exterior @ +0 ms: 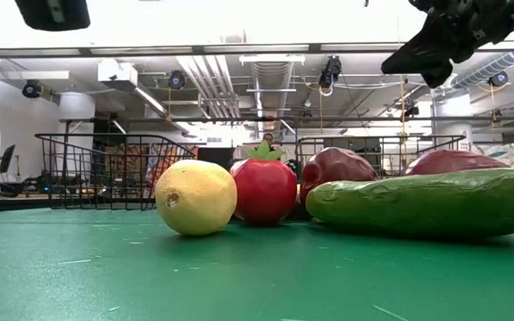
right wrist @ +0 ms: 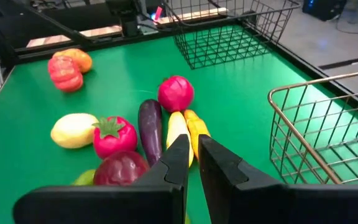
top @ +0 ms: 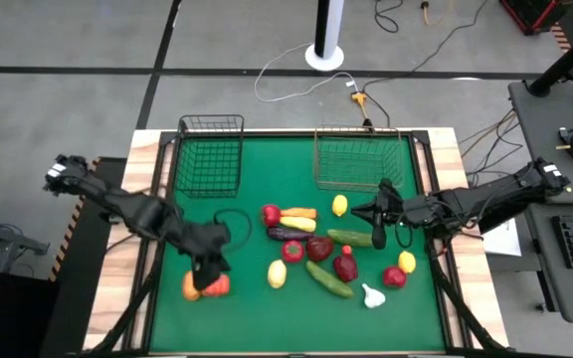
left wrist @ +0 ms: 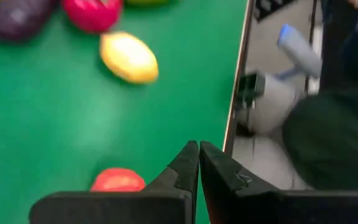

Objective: Sort produce into baskets
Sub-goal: Put the orange pumpkin into the left wire basket

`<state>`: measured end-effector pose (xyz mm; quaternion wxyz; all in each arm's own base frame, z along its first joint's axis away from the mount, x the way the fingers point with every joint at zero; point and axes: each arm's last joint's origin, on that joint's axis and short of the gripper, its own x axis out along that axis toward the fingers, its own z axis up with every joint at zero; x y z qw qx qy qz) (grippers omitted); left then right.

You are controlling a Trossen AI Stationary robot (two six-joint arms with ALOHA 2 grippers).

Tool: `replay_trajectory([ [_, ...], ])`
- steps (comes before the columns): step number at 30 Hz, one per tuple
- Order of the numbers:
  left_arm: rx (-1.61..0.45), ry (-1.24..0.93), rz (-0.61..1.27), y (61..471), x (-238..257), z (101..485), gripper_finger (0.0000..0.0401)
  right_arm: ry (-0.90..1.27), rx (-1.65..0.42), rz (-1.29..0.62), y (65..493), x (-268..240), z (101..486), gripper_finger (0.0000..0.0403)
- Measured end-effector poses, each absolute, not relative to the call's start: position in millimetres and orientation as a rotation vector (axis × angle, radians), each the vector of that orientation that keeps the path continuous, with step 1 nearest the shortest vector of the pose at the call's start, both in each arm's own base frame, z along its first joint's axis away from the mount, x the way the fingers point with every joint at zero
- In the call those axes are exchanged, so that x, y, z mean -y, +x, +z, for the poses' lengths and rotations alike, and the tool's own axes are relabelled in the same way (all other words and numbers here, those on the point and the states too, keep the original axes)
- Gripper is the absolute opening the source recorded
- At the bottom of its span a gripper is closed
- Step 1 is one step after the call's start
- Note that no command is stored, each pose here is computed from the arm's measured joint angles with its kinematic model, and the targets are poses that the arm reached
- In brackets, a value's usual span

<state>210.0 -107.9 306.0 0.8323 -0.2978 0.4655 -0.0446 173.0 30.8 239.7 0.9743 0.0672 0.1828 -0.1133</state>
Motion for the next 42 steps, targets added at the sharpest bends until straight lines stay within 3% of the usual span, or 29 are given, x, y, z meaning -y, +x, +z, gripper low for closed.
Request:
replay_trajectory([
  [11,-1.046,-0.565,-0.288,259.9,150.9,292.9,0.0000,0.135,-0.370,-0.228,172.9,-30.8,239.5,0.0028],
  [21,-1.440,-0.335,0.033,272.9,158.3,282.5,0.0000,0.108,-0.378,-0.224,173.9,-31.0,238.6,0.0028],
  [29,-1.519,-0.184,0.020,274.7,177.0,268.5,0.0005,0.079,-0.386,-0.219,174.7,-31.2,237.8,0.0028],
  [35,-1.512,-0.221,0.110,268.0,187.5,266.2,0.0060,0.064,-0.393,-0.215,174.5,-31.2,237.3,0.0028],
  [42,-1.524,-0.245,0.171,259.7,194.1,260.1,0.0180,0.057,-0.413,-0.121,174.6,-33.9,236.6,0.0028],
])
